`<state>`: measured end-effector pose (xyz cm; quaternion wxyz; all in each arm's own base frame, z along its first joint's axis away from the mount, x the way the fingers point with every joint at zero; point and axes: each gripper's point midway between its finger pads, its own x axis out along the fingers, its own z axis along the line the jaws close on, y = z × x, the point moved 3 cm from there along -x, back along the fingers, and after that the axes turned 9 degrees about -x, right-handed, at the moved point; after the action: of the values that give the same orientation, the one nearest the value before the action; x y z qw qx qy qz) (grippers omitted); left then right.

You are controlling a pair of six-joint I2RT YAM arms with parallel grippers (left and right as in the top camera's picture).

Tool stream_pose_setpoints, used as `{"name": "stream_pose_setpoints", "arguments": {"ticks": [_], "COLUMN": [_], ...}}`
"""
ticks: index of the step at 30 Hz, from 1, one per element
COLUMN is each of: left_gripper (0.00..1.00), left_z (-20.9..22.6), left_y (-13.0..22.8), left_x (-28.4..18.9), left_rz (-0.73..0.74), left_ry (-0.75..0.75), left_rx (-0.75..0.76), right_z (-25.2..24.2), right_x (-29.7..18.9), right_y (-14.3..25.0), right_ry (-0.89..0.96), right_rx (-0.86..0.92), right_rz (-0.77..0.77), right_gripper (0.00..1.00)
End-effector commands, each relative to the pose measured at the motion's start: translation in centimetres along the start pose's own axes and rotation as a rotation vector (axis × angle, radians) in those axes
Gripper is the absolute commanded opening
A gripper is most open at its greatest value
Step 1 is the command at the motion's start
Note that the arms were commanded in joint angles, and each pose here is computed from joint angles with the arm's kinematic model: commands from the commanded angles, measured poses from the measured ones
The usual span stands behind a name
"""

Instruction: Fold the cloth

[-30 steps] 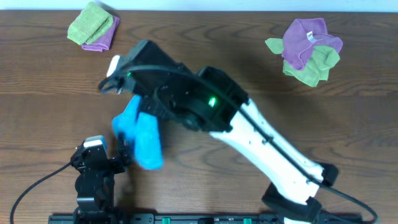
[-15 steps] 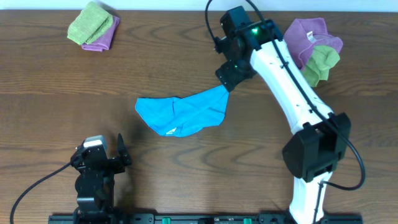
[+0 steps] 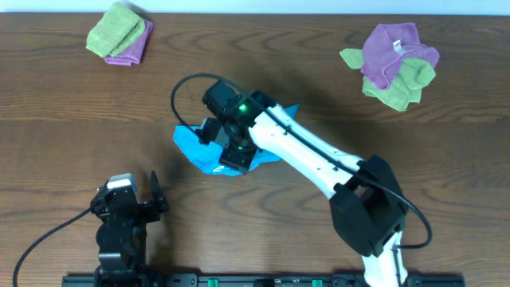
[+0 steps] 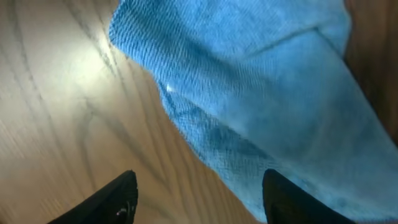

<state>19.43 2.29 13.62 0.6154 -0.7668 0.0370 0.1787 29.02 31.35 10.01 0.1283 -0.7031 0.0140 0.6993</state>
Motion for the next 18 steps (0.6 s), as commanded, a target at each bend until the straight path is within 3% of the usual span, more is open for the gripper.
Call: {"name": "stream_pose_setpoints", "arguments": {"ticks": [1, 4, 8, 12, 13, 15, 18], "left_gripper": [0.95, 0.95, 0.95, 0.95, 0.95, 0.95, 0.95], "left_z": [0.4, 0.4, 0.4, 0.4, 0.4, 0.4, 0.4], "left_y": [0.9, 0.9, 0.9, 0.9, 0.9, 0.9, 0.9], "left_x": [0.3, 0.3, 0.3, 0.3, 0.3, 0.3, 0.3], "left_rz": [0.02, 0.02, 0.02, 0.02, 0.02, 0.02, 0.021], "left_ry": [-0.02, -0.02, -0.02, -0.02, -0.02, -0.02, -0.02], "left_rx": [0.003, 0.003, 0.003, 0.003, 0.003, 0.003, 0.003], "right_z": [0.4, 0.0, -0.7, -1.2, -1.3, -1.5, -1.5], "right_x": [0.8, 1.9, 2.7, 3.7, 4.1, 4.7, 5.0], "right_y": [0.1, -0.3, -0.9, -1.4, -1.4, -1.1, -1.1], "right_ry": [0.01, 0.05, 0.092, 0.122, 0.126, 0.138, 0.138], "right_rx": [-0.042, -0.05, -0.055, -0.059, -0.059, -0.057, -0.058], "right_rz": [-0.01, -0.034, -0.069, -0.102, -0.097, -0.072, -0.067], "right_gripper": [0.68, 0.72, 0.7, 0.47, 0.37, 0.01, 0.01]}}
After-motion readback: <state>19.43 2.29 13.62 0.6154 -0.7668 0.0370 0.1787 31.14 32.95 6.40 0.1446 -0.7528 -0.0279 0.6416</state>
